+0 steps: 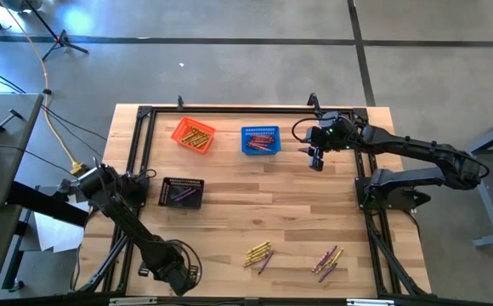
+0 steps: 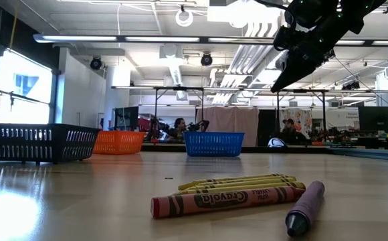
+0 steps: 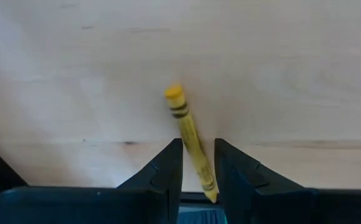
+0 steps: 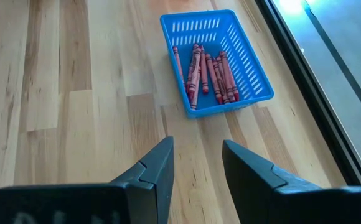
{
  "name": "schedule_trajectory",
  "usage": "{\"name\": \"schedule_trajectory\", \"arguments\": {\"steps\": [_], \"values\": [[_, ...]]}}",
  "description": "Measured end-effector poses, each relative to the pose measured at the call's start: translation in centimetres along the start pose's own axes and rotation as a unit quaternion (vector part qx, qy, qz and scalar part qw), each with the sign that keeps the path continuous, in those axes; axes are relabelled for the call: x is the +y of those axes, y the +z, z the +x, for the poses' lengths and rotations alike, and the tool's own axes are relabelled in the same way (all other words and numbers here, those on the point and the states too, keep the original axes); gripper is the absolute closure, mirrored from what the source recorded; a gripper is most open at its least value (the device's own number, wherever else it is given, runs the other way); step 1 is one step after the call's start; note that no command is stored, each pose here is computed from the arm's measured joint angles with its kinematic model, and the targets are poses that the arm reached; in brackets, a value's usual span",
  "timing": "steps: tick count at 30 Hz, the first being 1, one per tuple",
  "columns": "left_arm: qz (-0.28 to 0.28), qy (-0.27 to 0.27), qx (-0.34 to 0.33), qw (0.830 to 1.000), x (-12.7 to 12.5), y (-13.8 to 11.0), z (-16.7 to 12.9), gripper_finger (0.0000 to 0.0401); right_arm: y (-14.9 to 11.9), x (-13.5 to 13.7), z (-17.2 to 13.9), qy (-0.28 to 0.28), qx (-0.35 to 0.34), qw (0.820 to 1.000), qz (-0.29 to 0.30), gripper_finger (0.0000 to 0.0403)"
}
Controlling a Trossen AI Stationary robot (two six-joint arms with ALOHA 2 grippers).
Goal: Sort crayons
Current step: Put the yellow crayon into the orange bin
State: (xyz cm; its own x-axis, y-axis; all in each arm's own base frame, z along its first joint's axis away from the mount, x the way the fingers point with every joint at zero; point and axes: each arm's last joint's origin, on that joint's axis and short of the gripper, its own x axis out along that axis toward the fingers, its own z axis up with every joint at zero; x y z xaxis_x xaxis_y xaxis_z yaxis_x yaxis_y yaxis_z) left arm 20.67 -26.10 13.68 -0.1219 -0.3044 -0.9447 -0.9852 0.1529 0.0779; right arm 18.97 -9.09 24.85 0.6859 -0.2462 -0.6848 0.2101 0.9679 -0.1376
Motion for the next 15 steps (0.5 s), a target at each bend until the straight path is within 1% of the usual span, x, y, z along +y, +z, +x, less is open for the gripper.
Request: {"name": "schedule_trajectory", "arguments": {"steps": [9,12,15], "values": [[0.005,-0.010,0.012,1.000,0.23,0.56,0.72,0.0329,-0.01,0.00,0.00,0.000,0.000,1.000,-0.001,0.0279],[0.002,-0.008,0.014,1.000,0.09,0.74,0.68,0.0347,-0.01,0.00,0.00,0.000,0.000,1.000,-0.001,0.0279],[0.004,-0.005,0.017,1.000,0.02,0.87,0.67,0.0374,-0.01,0.00,0.00,0.000,0.000,1.000,-0.001,0.0279]]}}
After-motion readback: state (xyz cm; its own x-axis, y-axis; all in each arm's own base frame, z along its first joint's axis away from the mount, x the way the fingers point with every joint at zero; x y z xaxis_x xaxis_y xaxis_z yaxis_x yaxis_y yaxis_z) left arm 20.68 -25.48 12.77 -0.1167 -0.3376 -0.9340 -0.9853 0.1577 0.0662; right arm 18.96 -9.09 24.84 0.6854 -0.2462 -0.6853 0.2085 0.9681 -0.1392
